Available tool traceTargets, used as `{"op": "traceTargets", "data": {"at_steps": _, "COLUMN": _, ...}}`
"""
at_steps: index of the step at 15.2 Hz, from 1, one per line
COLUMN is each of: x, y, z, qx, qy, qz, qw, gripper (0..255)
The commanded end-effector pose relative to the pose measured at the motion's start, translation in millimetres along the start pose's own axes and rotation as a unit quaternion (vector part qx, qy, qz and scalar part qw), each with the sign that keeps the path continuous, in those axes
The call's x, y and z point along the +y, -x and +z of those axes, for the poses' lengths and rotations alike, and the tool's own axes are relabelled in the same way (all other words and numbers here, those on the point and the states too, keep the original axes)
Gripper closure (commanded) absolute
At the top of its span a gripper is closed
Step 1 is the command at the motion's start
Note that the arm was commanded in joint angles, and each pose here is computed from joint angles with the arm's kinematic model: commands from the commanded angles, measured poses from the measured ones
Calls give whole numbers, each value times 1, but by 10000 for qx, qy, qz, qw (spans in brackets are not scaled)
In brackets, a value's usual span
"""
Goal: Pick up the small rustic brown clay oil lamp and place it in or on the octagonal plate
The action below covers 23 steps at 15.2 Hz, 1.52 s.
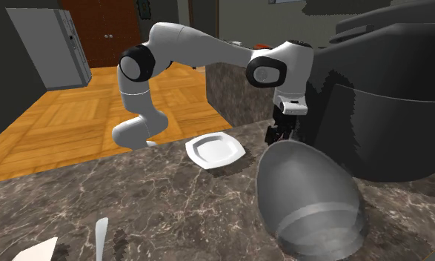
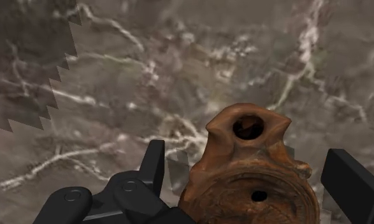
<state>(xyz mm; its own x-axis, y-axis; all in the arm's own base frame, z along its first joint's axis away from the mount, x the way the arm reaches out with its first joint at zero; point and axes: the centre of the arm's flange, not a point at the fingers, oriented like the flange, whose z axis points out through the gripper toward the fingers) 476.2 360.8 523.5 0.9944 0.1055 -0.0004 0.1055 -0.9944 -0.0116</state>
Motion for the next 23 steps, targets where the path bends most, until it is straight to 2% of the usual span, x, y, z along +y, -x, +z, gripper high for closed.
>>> {"op": "traceTargets", "data": {"at_steps": 1, "x": 0, "y": 0, "z": 2, "qx": 3, "qy": -1, "qz": -1, "qw": 10000, "gripper": 0}}
{"op": "traceTargets", "data": {"at_steps": 6, "x": 0, "y": 0, "z": 2, "qx": 2, "qy": -1, "qz": -1, "qw": 10000, "gripper": 0}}
{"op": "traceTargets", "data": {"at_steps": 7, "x": 0, "y": 0, "z": 2, "qx": 2, "qy": -1, "qz": -1, "qw": 10000, "gripper": 255}}
{"op": "traceTargets", "data": {"at_steps": 16, "x": 0, "y": 0, "z": 2, "qx": 3, "qy": -1, "qz": -1, "qw": 10000, "gripper": 255}}
{"op": "traceTargets", "data": {"at_steps": 23, "x": 0, "y": 0, "z": -35, "qx": 3, "qy": -1, "qz": -1, "qw": 10000, "gripper": 255}}
